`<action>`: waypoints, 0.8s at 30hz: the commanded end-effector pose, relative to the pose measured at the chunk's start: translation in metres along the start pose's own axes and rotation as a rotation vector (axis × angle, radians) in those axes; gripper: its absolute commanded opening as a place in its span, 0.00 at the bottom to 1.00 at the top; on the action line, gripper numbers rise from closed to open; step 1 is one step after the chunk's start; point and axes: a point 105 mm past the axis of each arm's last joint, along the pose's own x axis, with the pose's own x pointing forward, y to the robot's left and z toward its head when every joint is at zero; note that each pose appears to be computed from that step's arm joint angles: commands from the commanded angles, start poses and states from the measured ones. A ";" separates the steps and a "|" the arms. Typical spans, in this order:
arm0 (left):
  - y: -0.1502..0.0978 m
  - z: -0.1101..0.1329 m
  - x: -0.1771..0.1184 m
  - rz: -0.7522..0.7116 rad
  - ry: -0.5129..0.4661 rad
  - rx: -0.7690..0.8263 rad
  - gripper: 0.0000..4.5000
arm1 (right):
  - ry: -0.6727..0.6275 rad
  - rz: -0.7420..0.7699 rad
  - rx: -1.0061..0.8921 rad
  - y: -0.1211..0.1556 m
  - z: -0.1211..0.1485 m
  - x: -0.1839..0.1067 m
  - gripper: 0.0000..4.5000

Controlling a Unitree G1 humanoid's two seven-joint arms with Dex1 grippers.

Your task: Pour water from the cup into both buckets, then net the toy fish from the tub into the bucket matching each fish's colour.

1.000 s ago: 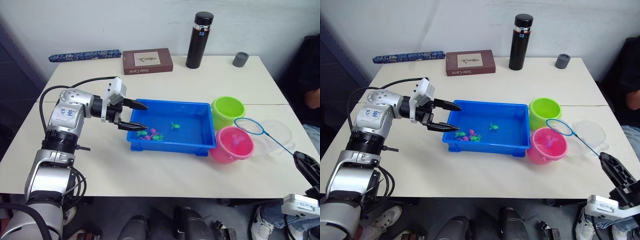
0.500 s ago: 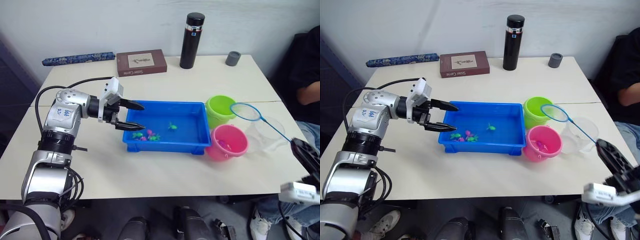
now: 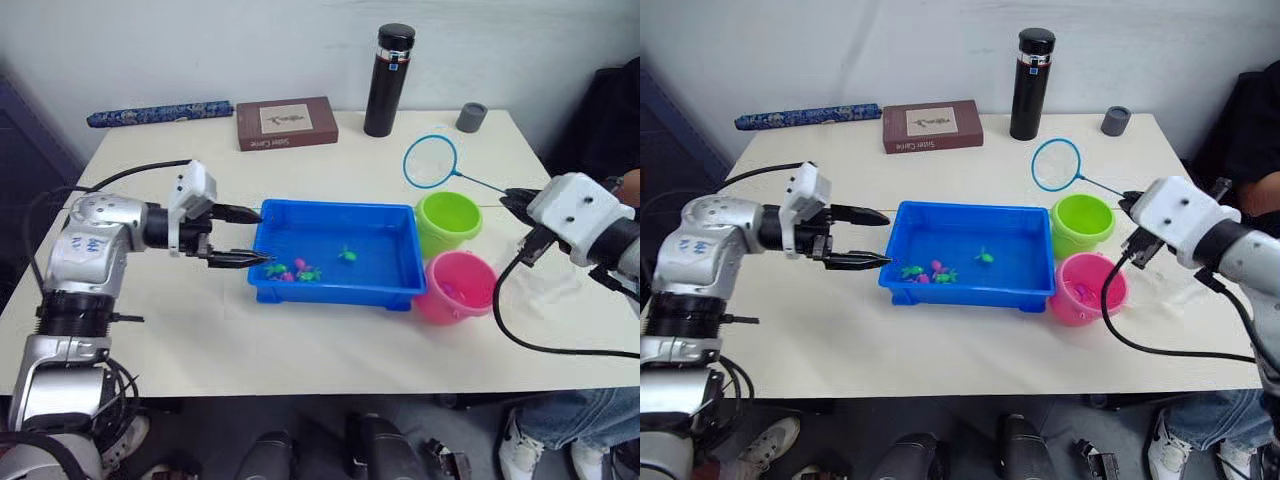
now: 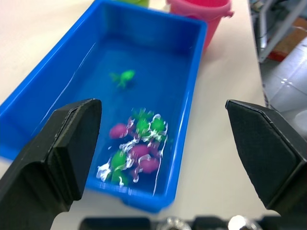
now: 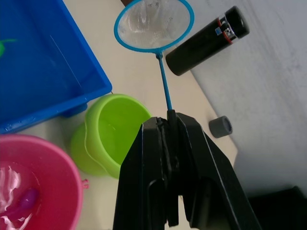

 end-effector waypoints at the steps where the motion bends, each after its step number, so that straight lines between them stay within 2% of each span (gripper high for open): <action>1: -0.004 0.013 -0.007 0.023 -0.029 0.039 0.99 | -0.032 0.025 0.191 -0.003 0.012 -0.004 0.00; 5: -0.006 0.012 -0.008 0.031 -0.029 0.032 0.99 | -0.010 0.057 0.243 -0.003 0.017 -0.002 0.00; 9: -0.007 0.012 -0.008 0.039 -0.028 0.029 0.99 | -0.094 -0.074 0.290 -0.020 0.032 -0.002 0.00; 13: -0.006 0.009 -0.013 0.067 -0.009 0.031 0.99 | -0.095 0.124 0.285 0.003 0.041 0.010 0.00; 17: -0.005 -0.001 -0.023 0.112 0.050 0.020 0.99 | -0.026 0.316 0.276 0.023 0.040 0.019 0.00; 24: -0.005 -0.012 -0.045 0.196 0.060 -0.037 0.99 | 0.051 0.418 0.288 0.045 0.042 0.037 0.00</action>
